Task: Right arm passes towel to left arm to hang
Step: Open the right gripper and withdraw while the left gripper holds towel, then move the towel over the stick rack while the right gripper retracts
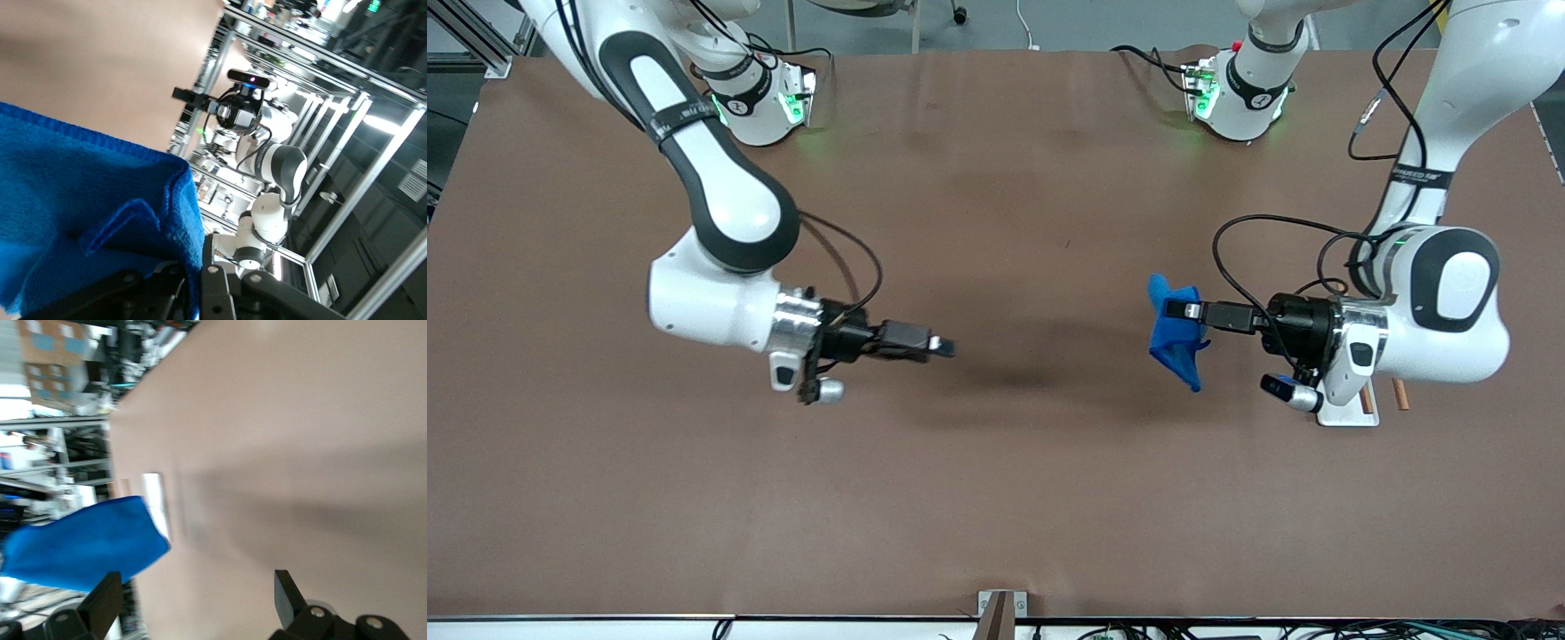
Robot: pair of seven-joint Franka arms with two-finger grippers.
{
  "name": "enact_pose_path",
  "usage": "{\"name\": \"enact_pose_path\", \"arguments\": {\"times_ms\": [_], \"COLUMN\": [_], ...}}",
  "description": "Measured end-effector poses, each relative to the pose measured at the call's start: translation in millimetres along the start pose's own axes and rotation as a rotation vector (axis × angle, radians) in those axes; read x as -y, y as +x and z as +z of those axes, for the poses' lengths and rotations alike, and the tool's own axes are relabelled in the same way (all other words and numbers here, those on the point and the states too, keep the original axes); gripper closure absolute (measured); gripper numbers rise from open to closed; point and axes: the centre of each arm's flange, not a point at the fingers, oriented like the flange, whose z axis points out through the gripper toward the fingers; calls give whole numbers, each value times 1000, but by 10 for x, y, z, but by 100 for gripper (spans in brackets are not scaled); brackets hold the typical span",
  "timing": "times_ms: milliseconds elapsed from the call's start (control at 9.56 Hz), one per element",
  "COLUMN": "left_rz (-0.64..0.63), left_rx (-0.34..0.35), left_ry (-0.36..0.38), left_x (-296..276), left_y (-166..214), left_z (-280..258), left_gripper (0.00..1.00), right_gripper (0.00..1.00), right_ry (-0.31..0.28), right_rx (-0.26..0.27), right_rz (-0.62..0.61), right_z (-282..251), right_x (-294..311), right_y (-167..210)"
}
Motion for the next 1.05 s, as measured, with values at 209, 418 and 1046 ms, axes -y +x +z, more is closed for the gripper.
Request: {"name": "enact_pose_path", "arguments": {"times_ms": [209,418,1046], "left_rz": [-57,-109,-155], "left_rx": [-54,-120,-289], "left_ry": [167,339,841], "left_x": [-59,-197,-213], "left_y": [-114,-161,-190], "left_z": [-235,-385,-716], "left_gripper": [96,96,96], "right_gripper": [0,0,0], "right_ry": [-196,-331,-766], "right_rx": [-28,-21,-159], "right_rz": [-33,-22,-63], "right_z": [-492,-1050,-2589], "right_x": [-578,-1020,-836], "right_y": [147,211,80]}}
